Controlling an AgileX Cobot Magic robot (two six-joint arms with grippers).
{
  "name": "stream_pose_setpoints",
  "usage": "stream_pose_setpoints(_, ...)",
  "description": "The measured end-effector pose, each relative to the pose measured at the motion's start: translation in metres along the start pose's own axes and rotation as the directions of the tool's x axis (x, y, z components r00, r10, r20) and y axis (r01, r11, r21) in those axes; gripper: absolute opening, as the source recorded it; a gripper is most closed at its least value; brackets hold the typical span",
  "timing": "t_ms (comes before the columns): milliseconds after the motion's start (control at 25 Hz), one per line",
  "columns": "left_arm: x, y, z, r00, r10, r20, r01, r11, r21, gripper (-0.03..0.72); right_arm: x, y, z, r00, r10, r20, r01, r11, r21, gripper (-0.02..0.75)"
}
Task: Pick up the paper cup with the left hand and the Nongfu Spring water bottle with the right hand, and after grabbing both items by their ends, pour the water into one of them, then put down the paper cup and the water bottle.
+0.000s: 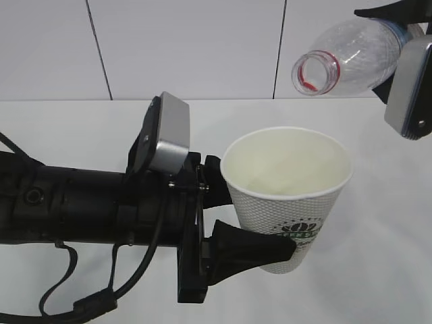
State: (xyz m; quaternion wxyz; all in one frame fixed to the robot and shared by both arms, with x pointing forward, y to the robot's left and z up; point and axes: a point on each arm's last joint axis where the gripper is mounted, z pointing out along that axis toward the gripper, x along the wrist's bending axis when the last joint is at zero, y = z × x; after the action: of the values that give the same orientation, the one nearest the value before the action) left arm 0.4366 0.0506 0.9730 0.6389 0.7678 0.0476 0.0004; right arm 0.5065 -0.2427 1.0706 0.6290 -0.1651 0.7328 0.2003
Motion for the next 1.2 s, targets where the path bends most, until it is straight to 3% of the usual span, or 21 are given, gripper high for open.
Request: stream_pose_setpoints(1200, -0.0007, 0.0009, 0.0000, 1.000, 0.000, 0.007, 0.000, 1.000, -0.010, 0.521, -0.0002, 0.0001, 0.0000, 0.999, -0.044, 0.002, 0.044, 0.999, -0.001, 0.484)
